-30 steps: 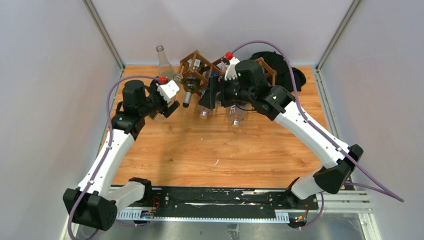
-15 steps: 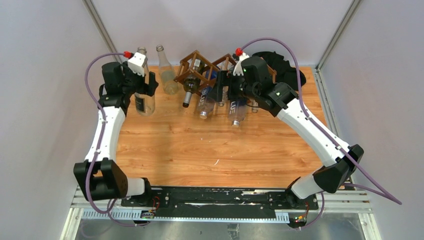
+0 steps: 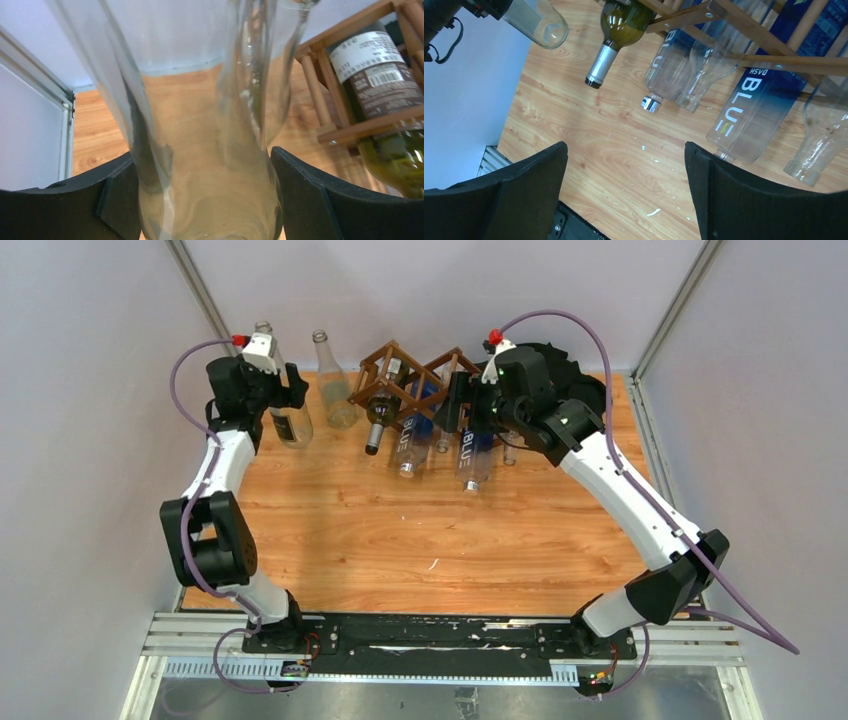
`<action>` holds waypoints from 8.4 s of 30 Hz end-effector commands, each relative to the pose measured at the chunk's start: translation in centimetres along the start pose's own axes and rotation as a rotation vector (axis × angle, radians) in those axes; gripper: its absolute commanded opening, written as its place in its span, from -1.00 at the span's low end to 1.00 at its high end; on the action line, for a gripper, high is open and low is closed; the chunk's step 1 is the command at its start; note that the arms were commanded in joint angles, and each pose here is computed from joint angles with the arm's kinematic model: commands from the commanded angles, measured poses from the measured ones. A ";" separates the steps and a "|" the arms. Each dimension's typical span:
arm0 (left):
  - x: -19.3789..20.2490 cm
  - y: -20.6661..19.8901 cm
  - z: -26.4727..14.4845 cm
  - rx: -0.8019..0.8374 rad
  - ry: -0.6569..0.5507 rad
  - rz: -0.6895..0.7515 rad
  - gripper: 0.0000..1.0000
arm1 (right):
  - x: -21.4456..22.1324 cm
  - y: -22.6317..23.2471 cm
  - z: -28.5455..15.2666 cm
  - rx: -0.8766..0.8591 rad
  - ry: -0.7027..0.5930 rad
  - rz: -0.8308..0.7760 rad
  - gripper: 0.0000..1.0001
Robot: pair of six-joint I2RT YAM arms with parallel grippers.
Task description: Take the wine bottle off the wine rack
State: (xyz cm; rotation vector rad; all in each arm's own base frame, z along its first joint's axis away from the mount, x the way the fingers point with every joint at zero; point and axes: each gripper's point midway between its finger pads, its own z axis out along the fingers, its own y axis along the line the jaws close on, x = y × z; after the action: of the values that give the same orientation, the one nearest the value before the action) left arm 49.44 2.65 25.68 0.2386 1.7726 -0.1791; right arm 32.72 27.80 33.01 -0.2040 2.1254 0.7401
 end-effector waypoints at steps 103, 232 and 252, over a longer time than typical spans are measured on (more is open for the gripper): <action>-4.3 3.4 4.4 -0.066 -0.193 0.110 -0.56 | -4.9 -24.7 0.8 0.633 0.018 0.082 -1.00; 5.0 -16.4 -9.8 0.500 0.167 0.379 1.00 | 12.0 0.8 11.5 0.245 0.150 0.088 -1.00; 8.1 -17.7 -9.3 0.534 0.270 0.486 1.00 | 14.0 4.1 3.2 0.129 0.120 0.100 -1.00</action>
State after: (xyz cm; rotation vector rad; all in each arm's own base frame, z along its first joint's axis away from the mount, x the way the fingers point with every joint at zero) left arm 34.47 -11.44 19.94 1.0880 1.8480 -0.2865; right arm 26.24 33.59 18.66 -0.0511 2.3922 0.5258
